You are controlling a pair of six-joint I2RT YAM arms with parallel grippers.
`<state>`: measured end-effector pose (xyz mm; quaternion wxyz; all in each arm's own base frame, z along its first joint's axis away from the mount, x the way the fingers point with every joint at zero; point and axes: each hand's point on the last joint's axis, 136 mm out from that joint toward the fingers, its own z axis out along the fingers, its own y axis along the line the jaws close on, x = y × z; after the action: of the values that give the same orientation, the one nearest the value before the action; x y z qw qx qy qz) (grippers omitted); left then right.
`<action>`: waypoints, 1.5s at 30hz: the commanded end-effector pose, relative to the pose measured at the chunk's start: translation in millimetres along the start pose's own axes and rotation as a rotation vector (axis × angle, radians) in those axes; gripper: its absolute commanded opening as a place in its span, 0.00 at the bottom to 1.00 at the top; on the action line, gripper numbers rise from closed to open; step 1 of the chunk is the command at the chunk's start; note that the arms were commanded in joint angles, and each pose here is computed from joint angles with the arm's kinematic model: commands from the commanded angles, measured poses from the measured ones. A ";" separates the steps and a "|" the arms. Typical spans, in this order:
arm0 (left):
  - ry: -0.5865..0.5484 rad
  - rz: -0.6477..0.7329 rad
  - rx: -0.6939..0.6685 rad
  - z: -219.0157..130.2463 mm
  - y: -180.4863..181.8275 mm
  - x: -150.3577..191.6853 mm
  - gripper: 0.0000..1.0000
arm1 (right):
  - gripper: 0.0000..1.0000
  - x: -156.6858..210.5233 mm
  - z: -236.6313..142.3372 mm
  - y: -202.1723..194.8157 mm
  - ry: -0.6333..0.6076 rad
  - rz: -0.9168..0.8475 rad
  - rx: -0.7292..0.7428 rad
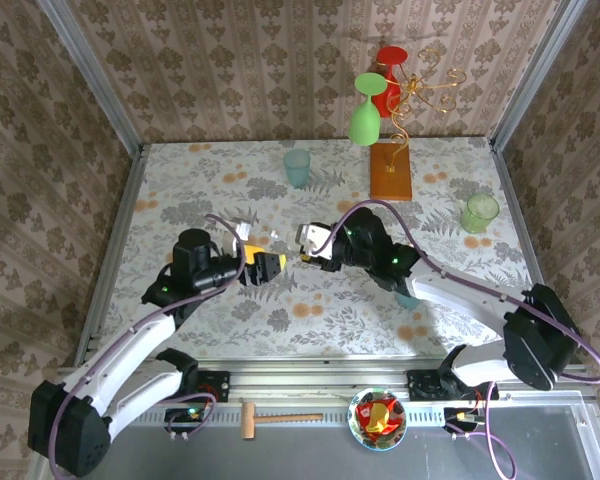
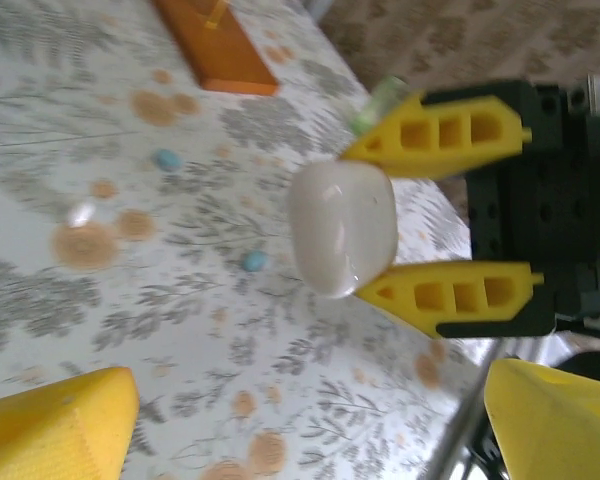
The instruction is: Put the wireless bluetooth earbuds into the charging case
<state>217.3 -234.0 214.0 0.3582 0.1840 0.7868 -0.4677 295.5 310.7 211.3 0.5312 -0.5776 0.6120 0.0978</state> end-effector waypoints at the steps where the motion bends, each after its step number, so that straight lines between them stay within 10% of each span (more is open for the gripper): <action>1: 0.015 0.011 0.172 7.8 -34.2 1.1 0.87 | 0.38 -14.4 -13.1 -1.6 -0.043 -0.017 -0.002; 20: -0.029 0.073 0.220 16.8 -49.5 -12.2 0.37 | 0.36 -47.9 -37.4 11.8 -0.181 0.032 -0.097; 37: -0.061 0.077 0.245 21.6 -51.1 -19.5 0.21 | 0.36 -51.0 -37.0 20.5 -0.201 0.033 -0.149; 42: -0.059 0.072 0.242 24.2 -49.4 -20.2 0.42 | 0.36 -49.6 -37.5 22.1 -0.193 0.032 -0.158; 45: -0.055 0.072 0.248 24.7 -50.4 -19.8 0.29 | 0.36 -49.2 -37.9 20.8 -0.192 0.030 -0.149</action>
<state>204.9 -278.3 241.9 0.3517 0.2379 0.7171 -0.5527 257.5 314.2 240.5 0.5309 -0.5857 0.5832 0.1868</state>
